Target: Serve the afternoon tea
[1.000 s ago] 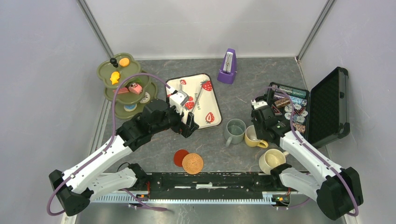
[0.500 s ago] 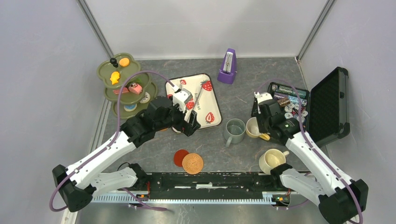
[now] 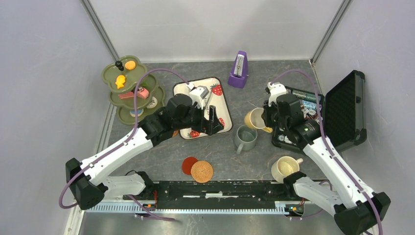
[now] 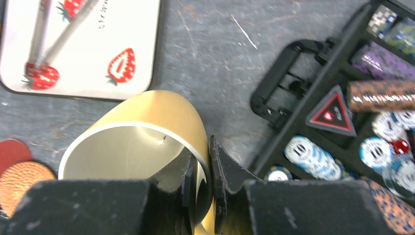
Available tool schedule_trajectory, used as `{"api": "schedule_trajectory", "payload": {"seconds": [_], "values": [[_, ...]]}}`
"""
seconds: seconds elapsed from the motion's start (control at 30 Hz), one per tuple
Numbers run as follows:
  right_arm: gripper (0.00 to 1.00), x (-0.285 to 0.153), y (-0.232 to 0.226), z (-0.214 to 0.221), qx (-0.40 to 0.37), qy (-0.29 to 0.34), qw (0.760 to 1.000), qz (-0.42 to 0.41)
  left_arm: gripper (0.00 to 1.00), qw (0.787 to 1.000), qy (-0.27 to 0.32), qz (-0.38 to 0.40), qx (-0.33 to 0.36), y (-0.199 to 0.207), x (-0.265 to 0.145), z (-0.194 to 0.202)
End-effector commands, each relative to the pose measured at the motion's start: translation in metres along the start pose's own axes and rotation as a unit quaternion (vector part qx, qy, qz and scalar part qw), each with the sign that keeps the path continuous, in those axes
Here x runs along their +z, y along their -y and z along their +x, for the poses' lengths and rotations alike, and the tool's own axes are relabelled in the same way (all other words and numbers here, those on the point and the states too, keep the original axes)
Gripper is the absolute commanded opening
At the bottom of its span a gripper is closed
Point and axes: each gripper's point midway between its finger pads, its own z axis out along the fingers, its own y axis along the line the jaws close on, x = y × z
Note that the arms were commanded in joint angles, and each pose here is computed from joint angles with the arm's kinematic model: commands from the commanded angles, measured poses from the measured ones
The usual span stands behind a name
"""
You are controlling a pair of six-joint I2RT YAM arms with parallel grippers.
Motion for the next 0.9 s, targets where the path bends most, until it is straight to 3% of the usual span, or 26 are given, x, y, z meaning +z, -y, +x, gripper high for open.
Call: {"api": "schedule_trajectory", "payload": {"seconds": [0.0,0.17,0.4,0.57,0.73,0.87], "values": [[0.00,-0.002,-0.037,-0.082,0.036,0.120,0.989,-0.078,0.92,0.993,0.087,0.012,-0.074,0.039,-0.007,-0.051],[0.00,0.010,-0.054,-0.096,0.067,0.140,0.986,-0.060,0.87,0.984,0.120,-0.078,-0.106,0.032,-0.001,-0.060],[0.00,0.017,-0.063,-0.098,0.091,0.148,0.985,0.014,0.84,0.968,0.133,-0.200,-0.070,0.021,0.013,-0.064],[0.00,0.016,-0.076,-0.102,0.098,0.168,0.981,0.011,0.67,0.964,0.122,-0.230,-0.058,0.020,0.032,-0.058],[0.00,0.013,-0.091,-0.108,0.092,0.179,0.980,-0.004,0.66,0.953,0.116,-0.276,-0.044,0.013,0.046,-0.051],[0.00,0.015,-0.102,-0.109,0.087,0.177,0.980,-0.014,0.55,0.941,0.129,-0.311,-0.043,0.002,0.052,-0.050]]}}
